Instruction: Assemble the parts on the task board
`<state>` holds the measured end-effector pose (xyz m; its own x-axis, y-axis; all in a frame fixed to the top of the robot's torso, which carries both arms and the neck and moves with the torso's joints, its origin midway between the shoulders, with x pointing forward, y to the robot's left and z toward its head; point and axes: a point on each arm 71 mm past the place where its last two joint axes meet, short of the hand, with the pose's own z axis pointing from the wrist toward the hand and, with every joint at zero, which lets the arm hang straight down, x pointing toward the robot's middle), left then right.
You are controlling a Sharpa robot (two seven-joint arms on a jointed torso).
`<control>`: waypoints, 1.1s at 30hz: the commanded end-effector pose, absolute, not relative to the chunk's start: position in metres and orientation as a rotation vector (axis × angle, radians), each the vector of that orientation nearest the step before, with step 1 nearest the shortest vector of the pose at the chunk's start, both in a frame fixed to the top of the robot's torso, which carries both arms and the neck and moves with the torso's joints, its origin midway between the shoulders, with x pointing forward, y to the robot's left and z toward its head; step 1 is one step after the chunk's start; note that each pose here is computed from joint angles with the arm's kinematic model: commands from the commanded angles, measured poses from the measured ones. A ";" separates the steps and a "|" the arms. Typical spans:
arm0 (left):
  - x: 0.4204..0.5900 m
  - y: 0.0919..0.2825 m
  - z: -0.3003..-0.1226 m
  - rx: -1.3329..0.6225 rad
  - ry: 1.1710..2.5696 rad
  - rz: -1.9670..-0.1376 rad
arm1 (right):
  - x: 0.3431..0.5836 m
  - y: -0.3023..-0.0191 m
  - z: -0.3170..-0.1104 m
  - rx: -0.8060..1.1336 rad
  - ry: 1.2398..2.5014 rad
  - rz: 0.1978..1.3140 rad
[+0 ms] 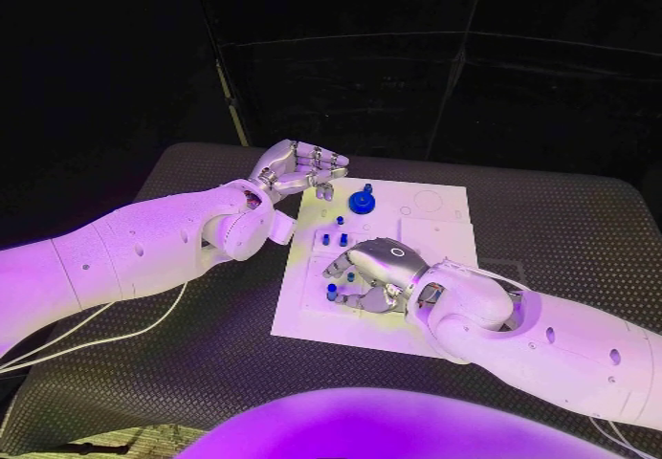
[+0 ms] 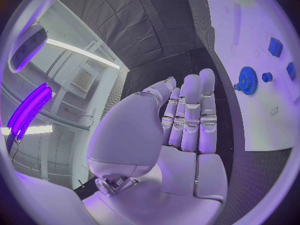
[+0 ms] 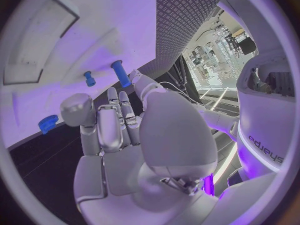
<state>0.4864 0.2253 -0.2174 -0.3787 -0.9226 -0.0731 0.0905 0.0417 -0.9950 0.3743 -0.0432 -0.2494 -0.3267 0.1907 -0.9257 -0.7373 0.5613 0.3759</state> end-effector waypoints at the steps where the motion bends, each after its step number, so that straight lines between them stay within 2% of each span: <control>1: 0.486 0.224 -0.216 -0.893 1.460 -1.494 | 0.370 -0.052 -0.238 -0.384 1.568 1.086; 5: 0.486 0.226 -0.217 -0.894 1.460 -1.492 | 0.372 -0.078 -0.231 -0.269 1.620 1.079; 9: 0.487 0.227 -0.217 -0.896 1.459 -1.488 | 0.386 -0.118 -0.221 -0.020 1.685 1.055; 13: 0.487 0.228 -0.217 -0.896 1.459 -1.484 | 0.397 -0.166 -0.216 0.192 1.746 0.958; 19: 0.487 0.229 -0.217 -0.896 1.458 -1.483 | 0.399 -0.211 -0.217 0.344 1.807 0.812; 26: 0.487 0.230 -0.218 -0.897 1.458 -1.480 | 0.394 -0.236 -0.218 0.315 1.838 0.638; 28: 0.487 0.230 -0.218 -0.897 1.459 -1.480 | 0.387 -0.239 -0.226 0.264 1.889 0.555; 33: 0.486 0.229 -0.219 -0.896 1.463 -1.488 | 0.374 -0.236 -0.241 0.184 1.945 0.457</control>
